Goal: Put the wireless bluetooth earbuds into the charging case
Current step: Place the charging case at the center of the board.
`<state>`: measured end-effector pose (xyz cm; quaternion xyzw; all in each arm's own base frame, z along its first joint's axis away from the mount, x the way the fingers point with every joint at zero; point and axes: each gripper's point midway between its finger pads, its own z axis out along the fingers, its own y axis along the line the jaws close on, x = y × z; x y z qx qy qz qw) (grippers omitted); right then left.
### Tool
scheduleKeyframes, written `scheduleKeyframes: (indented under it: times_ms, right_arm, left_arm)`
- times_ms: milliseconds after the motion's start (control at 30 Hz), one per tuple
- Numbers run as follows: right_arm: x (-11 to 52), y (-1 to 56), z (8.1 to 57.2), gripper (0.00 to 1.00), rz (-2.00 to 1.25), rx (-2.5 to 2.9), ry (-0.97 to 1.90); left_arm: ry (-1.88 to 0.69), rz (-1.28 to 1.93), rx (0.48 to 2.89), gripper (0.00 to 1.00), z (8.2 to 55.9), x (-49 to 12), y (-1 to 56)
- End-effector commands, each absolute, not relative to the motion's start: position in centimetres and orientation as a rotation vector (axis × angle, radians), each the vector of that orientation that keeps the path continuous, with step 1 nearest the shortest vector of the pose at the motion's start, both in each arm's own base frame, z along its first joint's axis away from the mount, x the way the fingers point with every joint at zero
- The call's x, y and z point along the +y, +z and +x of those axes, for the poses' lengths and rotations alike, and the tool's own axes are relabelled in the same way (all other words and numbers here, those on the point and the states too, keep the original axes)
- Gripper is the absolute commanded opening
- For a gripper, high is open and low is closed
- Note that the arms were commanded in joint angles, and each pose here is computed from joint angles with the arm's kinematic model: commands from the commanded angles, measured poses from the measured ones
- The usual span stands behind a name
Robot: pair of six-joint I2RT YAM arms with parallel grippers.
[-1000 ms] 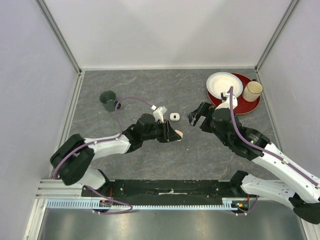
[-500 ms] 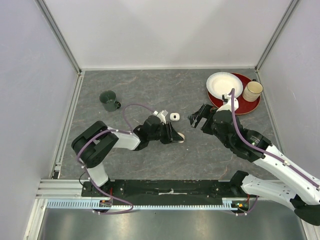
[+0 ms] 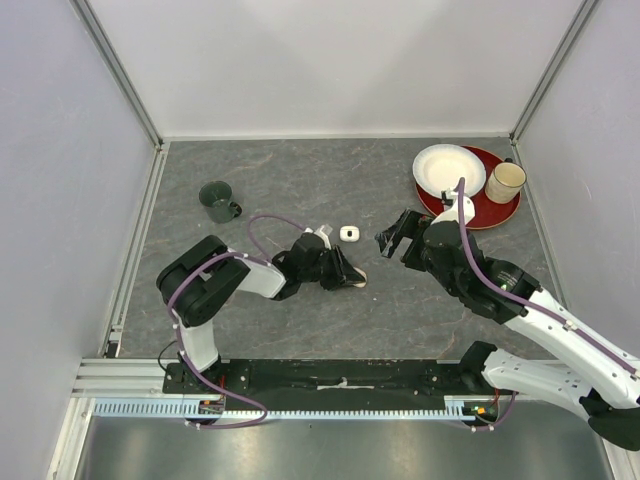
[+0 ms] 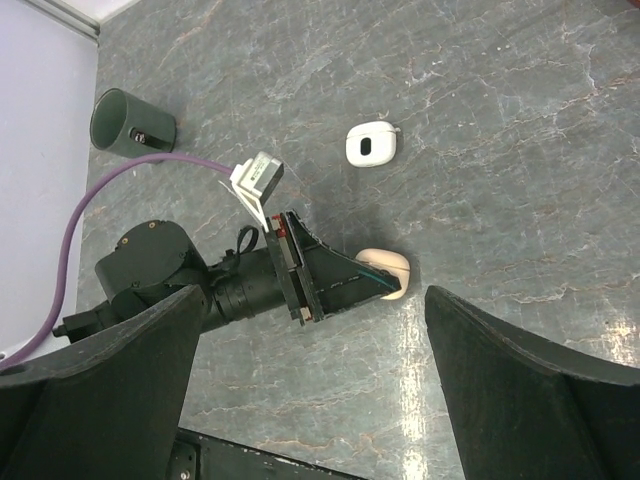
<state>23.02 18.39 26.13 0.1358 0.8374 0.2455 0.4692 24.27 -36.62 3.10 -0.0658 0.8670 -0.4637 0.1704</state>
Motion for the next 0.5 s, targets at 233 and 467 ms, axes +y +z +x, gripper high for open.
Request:
scheduleKeyframes:
  times_ms: [233, 467]
  right_arm:
    - [18.3, 25.4, 22.9, 0.98, 0.329, 2.074, 0.59]
    - [18.3, 25.3, 22.9, 0.98, 0.324, 2.076, 0.587]
  left_arm:
    - [-1.183, -0.292, 2.524, 0.26, 25.4, -35.8, 2.3]
    - [-1.147, -0.29, 2.551, 0.43, 25.0, -35.1, 1.6]
